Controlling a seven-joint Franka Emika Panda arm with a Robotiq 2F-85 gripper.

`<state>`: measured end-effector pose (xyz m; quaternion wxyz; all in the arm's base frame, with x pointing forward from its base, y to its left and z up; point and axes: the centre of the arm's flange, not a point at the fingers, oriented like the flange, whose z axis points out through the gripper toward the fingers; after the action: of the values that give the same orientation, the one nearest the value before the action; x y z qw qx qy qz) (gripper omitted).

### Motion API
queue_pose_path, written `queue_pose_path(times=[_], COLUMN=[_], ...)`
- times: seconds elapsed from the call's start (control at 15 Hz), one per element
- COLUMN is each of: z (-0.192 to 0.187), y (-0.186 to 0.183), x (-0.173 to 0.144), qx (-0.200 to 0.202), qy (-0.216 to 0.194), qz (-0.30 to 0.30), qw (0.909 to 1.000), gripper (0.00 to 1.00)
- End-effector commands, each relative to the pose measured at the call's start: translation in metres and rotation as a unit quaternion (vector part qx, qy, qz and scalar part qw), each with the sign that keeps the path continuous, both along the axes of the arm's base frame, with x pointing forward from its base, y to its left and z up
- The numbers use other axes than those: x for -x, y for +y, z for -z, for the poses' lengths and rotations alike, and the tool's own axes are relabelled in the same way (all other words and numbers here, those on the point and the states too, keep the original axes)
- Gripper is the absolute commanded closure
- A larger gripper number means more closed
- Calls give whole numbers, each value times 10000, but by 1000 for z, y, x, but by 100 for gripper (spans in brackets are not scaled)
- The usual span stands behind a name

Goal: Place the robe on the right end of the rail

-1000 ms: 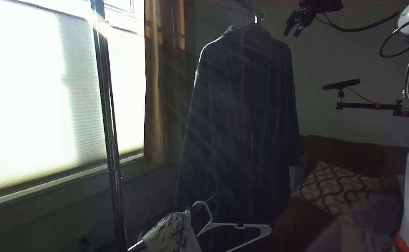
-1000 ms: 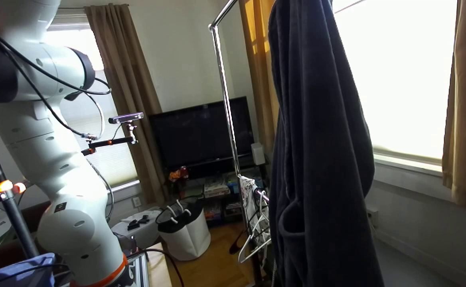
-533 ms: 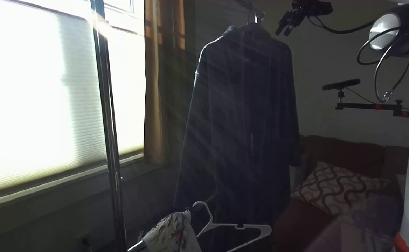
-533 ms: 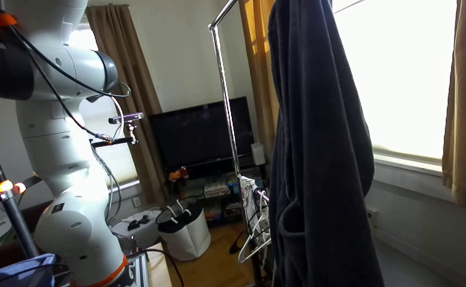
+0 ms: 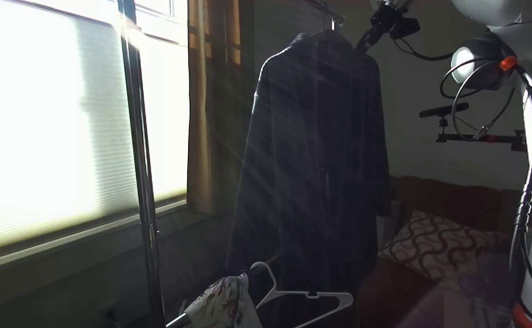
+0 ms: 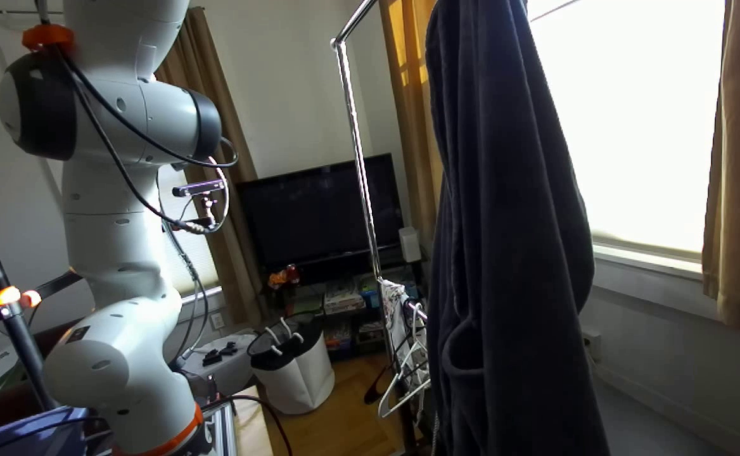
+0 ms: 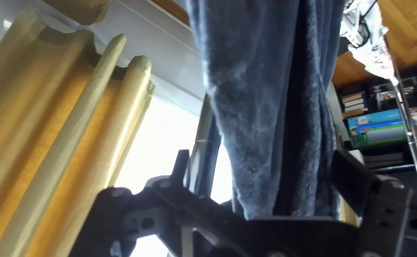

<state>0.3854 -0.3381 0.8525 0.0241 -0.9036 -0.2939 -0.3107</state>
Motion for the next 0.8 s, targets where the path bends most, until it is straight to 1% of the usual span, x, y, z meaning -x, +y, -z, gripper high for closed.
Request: queue_pose_path(times=[0.0,0.07,0.13,0.2,0.33,0.4,0.47,0.6,0.67,0.73], z=[-37,-35,-35,-40,-47,-52,-53,-49,-44,-43], y=[14,27,38,46,51,52,51,48,47,45], x=[10,19,28,34,41,43,41,34,30,28], qx=[-308,-255,-193,-97,26,92,77,114,146,147], qy=[696,891,995,959,608,446,324,381,433,398], qz=[-311,-381,-369,-196,398,679,923,1238,1346,1451], qw=[9966,9950,9942,9952,9974,9967,9952,9915,9898,9885], gripper=[0,0,0,0,0,0,0,0,2,1])
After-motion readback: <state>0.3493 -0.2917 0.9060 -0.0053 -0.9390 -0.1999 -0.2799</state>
